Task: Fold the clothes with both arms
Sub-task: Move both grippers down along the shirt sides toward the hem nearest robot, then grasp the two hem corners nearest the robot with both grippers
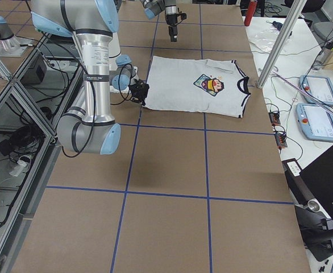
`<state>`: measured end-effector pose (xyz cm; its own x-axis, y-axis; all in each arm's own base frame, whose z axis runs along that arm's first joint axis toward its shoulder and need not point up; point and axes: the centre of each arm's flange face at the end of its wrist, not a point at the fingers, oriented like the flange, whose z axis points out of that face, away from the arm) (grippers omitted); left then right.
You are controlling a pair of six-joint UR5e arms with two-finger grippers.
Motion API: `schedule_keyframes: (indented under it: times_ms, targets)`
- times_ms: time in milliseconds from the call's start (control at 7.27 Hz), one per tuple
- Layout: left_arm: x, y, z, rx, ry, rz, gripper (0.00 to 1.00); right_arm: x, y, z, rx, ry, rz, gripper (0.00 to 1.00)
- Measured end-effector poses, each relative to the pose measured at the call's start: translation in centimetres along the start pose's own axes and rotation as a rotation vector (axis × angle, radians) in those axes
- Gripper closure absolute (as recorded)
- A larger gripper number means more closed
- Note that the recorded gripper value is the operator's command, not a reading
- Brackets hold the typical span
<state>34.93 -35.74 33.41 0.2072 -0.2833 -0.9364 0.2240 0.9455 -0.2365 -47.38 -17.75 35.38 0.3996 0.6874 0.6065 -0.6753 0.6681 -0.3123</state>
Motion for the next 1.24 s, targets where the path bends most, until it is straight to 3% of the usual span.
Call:
schedule_keyframes:
  times_ms: [138,688,1238]
  targets:
    - [-1.1,1.3,0.2,0.02,-0.034,-0.056,0.02,0.0,-0.3,-0.5,-0.005,-0.006,0.003,1.0]
    - [-0.7,10.3,3.9,0.106,-0.306,-0.148,0.12,0.8,-1.6,-1.3,0.0,-0.001,-0.001,1.0]
    - [-3.0,13.8,8.2,0.116,-0.405,-0.148,0.23,0.9,-1.6,-1.3,0.0,0.001,-0.002,1.0]
